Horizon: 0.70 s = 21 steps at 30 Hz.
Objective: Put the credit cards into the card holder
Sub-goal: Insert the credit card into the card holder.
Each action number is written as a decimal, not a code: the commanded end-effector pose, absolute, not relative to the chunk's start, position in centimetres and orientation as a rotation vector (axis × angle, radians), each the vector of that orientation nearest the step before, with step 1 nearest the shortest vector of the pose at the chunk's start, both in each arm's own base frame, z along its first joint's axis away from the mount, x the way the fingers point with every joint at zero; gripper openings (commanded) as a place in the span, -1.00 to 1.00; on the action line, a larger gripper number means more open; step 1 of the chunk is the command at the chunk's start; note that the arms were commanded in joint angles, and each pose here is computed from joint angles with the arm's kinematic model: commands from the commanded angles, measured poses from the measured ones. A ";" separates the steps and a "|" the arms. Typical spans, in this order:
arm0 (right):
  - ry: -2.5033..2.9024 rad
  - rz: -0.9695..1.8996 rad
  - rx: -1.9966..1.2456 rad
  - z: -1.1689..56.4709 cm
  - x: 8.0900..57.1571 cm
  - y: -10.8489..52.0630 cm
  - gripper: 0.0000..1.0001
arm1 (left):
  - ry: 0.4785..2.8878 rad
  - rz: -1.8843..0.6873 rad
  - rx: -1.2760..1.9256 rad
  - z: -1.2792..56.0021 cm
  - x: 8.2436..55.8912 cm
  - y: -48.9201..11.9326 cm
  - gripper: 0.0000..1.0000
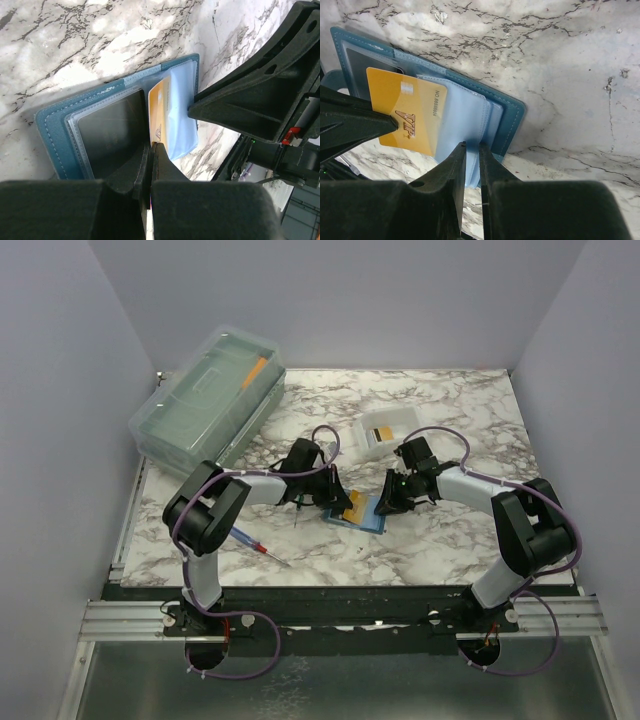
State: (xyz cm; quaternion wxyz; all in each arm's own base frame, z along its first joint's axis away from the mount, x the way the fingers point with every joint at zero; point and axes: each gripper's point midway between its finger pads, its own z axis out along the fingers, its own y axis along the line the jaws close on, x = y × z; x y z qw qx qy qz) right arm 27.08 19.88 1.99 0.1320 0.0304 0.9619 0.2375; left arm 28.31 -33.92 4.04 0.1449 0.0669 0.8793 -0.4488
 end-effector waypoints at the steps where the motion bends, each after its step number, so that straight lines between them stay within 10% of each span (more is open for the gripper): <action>1: 2.919 0.622 0.056 -1.3 24.1 19.1 -0.65 | 2.616 -1.170 0.180 3.1 28.1 -33.1 -1.00; 21: 2.917 0.631 0.053 -1.4 24.2 19.2 -0.60 | 2.579 -1.082 0.499 3.0 28.3 -32.5 -1.00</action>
